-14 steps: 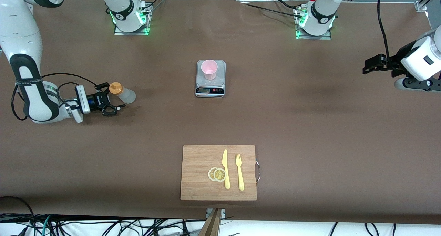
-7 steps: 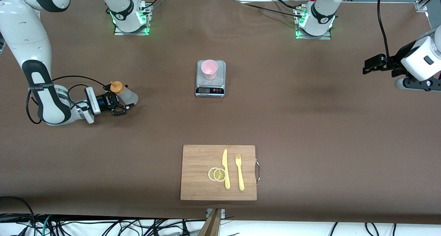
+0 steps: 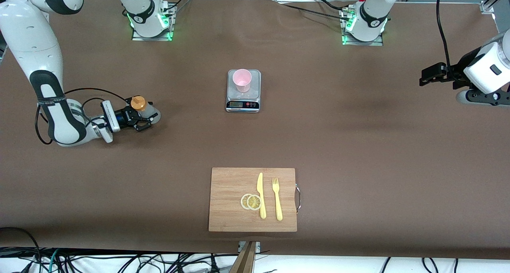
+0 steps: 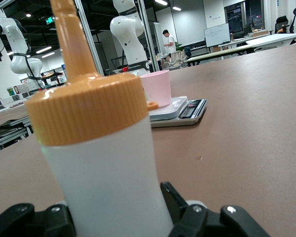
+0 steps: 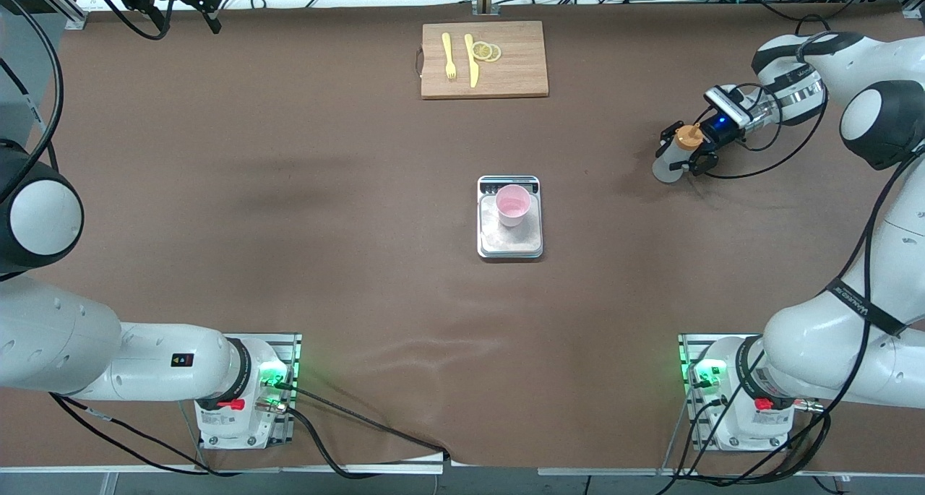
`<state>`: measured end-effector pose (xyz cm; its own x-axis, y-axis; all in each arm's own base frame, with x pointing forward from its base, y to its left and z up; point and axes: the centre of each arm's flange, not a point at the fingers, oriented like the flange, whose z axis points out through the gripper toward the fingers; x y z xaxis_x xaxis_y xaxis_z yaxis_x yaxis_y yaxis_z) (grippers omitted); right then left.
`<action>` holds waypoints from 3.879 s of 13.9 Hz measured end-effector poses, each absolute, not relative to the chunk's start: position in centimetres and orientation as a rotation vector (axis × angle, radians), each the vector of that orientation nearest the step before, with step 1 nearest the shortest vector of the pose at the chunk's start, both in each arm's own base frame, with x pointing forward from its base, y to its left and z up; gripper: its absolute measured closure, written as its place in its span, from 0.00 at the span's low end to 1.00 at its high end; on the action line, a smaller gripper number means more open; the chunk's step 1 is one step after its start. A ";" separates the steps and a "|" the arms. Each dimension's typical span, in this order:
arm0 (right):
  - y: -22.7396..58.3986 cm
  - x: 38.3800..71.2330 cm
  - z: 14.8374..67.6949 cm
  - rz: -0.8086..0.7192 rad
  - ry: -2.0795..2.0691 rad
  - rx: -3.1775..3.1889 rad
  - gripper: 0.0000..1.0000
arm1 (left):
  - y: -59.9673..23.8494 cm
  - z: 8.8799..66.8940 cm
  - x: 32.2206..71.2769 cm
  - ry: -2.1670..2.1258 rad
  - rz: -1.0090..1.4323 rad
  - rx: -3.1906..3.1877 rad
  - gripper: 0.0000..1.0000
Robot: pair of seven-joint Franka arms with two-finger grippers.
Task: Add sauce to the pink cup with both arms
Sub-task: 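Lift the sauce bottle and carry it toward the pink cup, then tilt the sauce bottle nozzle into the pink cup with the right gripper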
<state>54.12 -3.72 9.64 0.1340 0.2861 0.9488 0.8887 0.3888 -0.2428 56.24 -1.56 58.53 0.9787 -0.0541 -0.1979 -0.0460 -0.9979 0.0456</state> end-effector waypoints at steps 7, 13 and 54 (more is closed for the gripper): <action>-0.6 57.1 14.0 -0.510 -1.561 -1.143 0.69 | -1.6 58.5 56.3 -0.078 -0.310 3.084 0.00; 7.4 60.5 26.5 -0.002 -1.726 -1.390 0.72 | -1.5 58.5 56.3 -0.076 -0.311 3.084 0.00; 42.8 43.5 28.6 1.122 -2.372 -1.999 0.73 | -1.4 58.1 56.5 -0.073 -0.321 3.083 0.00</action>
<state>43.53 42.85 28.63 -0.2575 0.8130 -0.5222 0.9195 0.0401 -0.3910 56.46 -1.39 58.11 0.9774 -0.0511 -0.2049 -0.0426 -0.9980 0.0458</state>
